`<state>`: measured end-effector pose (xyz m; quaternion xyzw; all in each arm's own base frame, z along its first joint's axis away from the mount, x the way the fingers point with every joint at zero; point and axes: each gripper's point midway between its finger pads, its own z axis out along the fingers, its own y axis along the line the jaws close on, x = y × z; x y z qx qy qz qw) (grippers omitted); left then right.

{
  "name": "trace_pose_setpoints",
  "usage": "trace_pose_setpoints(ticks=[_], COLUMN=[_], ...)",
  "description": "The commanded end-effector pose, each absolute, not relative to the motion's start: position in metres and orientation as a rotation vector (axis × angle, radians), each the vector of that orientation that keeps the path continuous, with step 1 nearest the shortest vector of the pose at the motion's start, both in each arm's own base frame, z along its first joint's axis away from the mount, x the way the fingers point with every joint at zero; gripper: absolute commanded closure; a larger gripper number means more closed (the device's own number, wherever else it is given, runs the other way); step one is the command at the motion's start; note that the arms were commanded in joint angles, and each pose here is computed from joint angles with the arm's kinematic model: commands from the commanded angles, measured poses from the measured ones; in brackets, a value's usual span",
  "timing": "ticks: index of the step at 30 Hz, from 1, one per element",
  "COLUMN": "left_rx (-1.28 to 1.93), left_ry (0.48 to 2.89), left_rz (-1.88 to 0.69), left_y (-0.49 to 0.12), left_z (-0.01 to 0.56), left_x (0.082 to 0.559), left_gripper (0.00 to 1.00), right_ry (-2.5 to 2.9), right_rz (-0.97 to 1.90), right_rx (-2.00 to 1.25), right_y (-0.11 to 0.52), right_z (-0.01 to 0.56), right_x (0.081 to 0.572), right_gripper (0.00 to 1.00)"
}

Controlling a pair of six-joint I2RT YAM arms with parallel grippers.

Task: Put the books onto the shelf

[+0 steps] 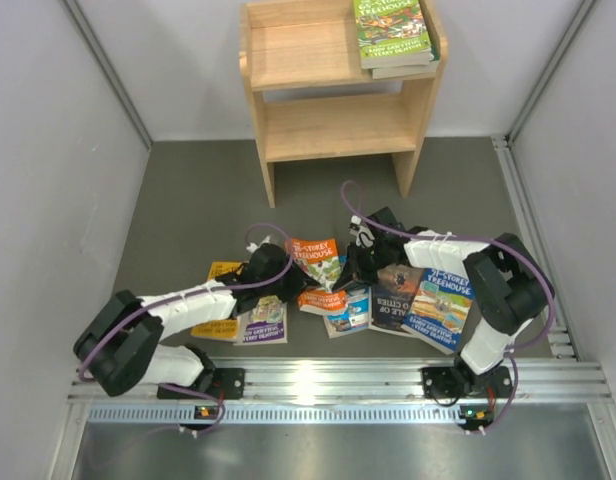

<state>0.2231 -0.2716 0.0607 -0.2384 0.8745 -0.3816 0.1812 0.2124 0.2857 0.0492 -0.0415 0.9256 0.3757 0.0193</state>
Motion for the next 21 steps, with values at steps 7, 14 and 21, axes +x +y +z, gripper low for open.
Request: trace_pose_setpoints(ticks=[7, 14, 21], left_rx=[-0.443, -0.301, -0.256], left_ry=[2.324, 2.07, 1.908], left_rz=[-1.014, -1.167, -1.182], left_y=[-0.272, -0.294, -0.295], left_z=[0.171, 0.289, 0.378], left_x=[0.251, 0.278, 0.304], left_gripper=[1.0, 1.0, 1.0], right_ry=[2.651, 2.41, 2.231], right_rz=[1.271, 1.358, 1.322], right_rx=[-0.254, -0.215, -0.077], right_y=[0.311, 0.314, 0.261], right_z=[0.144, 0.247, 0.341], right_x=[0.241, 0.255, 0.259], right_gripper=[0.98, 0.01, 0.0])
